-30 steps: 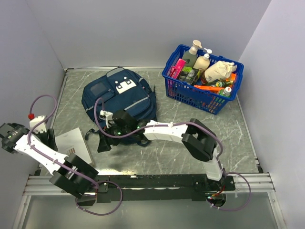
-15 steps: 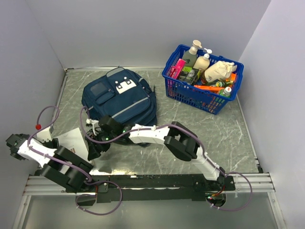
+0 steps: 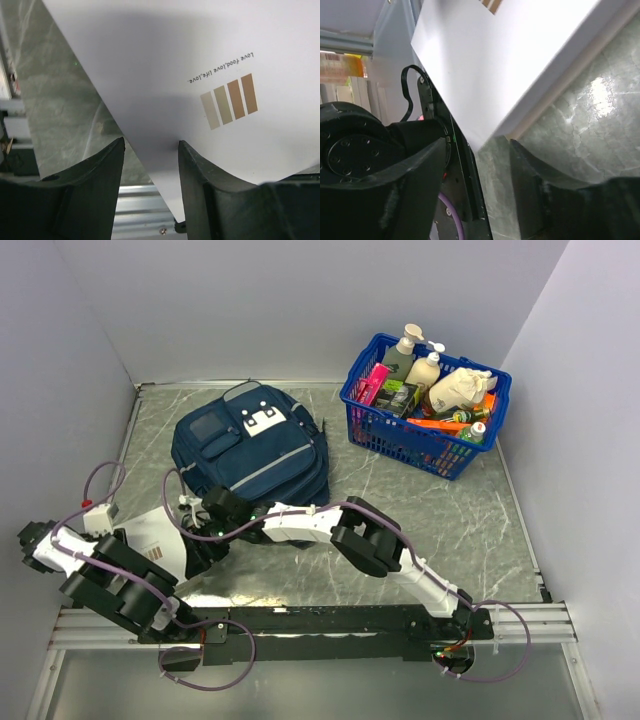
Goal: Pack the student bag
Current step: Pick up the book at the corner of the board.
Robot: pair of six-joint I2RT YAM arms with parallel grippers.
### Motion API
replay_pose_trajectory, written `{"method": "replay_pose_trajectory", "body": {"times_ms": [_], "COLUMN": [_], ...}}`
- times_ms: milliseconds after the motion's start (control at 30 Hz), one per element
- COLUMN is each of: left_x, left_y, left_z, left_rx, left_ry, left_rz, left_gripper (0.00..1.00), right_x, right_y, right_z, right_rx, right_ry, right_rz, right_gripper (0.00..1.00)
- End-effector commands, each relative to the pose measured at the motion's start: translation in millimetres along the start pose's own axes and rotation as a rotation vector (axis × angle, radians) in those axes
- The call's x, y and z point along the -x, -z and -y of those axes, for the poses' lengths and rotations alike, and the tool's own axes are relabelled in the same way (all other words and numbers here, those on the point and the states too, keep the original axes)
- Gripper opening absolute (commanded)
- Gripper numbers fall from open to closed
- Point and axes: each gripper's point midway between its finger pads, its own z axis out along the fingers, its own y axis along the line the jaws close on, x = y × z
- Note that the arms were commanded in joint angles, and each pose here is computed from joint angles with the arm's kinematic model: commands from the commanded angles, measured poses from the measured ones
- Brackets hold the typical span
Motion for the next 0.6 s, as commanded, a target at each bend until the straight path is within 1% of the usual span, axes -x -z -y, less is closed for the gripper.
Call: {"method": "replay_pose_trajectory", "body": {"times_ms": [0,100,267,300,367,400,467,500,533,567], "left_x": [0,3,-2,-2,-2,0,10,20,41,52], "left_y": [-20,-18,-17,-17,-15,-14,-3,3,18,28], "left_z": [15,17,22,22,22,24,26,28,21,24], "left_rx": [-0.085,-0.087,-0.1,-0.099,-0.096,-0.103,-0.114,-0.131,-0.114,-0.128], "left_ry": [-0.083,-0.101,-0.125,-0.128,-0.138,-0.134,-0.128,-0.124,-0.138,-0.137], "left_rz": [0.022,0.032,0.016,0.015,0.019,0.027,0.045,0.078,0.124,0.148], "left_gripper": [0.5,0.49,0.48,0.48,0.49,0.49,0.5,0.51,0.53,0.55], "right_x": [24,28,31,31,30,33,33,41,40,43], "right_y": [-6,-7,-6,-6,-4,0,6,16,21,27], "right_z": [-13,-15,-12,-12,-12,-14,-15,-26,-24,-26], "right_rx": [0.076,0.095,0.104,0.104,0.098,0.101,0.099,0.113,0.103,0.103], "right_ry": [0.004,-0.013,-0.03,-0.033,-0.037,-0.035,-0.038,-0.019,-0.022,-0.012], "right_rz": [0.055,0.066,0.077,0.077,0.078,0.084,0.085,0.109,0.113,0.126], "right_gripper": [0.56,0.49,0.39,0.32,0.23,0.11,0.0,0.0,0.0,0.0]}}
